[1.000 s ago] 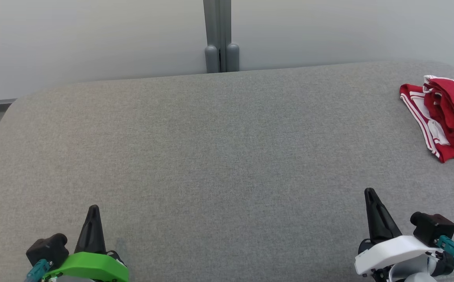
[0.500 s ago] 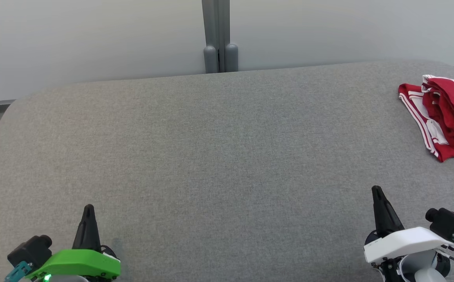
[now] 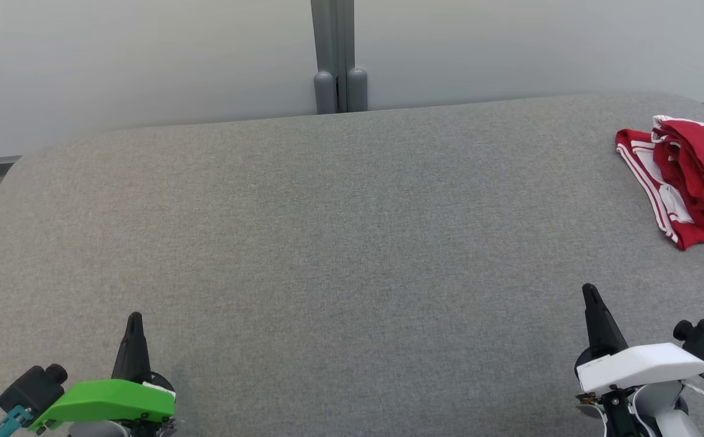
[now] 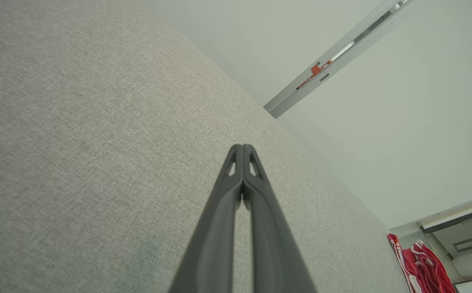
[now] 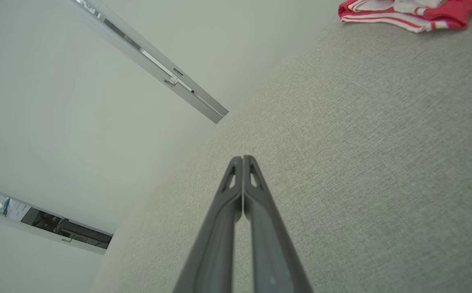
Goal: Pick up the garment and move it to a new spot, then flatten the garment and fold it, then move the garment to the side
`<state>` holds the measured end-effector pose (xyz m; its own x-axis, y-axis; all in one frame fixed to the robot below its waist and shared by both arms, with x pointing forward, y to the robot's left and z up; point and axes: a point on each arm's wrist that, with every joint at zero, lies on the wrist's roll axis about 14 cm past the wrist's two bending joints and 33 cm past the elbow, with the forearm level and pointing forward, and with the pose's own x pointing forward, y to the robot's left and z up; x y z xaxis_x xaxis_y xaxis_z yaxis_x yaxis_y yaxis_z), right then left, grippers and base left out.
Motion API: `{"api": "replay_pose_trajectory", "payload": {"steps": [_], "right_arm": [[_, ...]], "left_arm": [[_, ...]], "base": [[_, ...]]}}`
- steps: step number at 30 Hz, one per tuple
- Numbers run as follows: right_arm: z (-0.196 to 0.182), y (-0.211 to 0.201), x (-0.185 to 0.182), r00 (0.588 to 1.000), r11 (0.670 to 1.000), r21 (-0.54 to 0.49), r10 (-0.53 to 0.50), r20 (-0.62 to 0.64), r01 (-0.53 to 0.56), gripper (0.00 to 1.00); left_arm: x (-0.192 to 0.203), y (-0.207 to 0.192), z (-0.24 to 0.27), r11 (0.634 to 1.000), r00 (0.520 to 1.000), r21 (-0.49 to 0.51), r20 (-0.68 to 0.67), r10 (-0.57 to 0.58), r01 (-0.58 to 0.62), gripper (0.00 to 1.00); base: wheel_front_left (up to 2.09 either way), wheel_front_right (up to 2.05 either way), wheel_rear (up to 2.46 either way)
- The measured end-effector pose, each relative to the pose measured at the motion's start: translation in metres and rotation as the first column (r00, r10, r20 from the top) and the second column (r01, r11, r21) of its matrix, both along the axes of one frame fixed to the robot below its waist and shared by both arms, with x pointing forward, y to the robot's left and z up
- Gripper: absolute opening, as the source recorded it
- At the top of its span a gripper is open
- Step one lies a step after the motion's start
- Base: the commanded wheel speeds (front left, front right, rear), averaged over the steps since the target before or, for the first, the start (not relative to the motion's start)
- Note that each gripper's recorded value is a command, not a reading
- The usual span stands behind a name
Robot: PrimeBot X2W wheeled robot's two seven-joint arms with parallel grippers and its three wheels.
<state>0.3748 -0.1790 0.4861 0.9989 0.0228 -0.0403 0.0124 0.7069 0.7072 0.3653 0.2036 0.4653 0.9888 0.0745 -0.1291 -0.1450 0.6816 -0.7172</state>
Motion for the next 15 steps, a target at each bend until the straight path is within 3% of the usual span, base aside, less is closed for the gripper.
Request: {"api": "replay_pose_trajectory", "payload": {"steps": [15], "right_arm": [[0.0021,-0.0055,0.0038,1.000,0.984,0.178,-0.020,-0.014,0.022,0.00]], "left_arm": [[0.0046,0.0007,0.0052,0.985,1.000,-0.173,0.014,0.012,-0.009,0.00]], "base": [[0.00,0.00,0.00]]}}
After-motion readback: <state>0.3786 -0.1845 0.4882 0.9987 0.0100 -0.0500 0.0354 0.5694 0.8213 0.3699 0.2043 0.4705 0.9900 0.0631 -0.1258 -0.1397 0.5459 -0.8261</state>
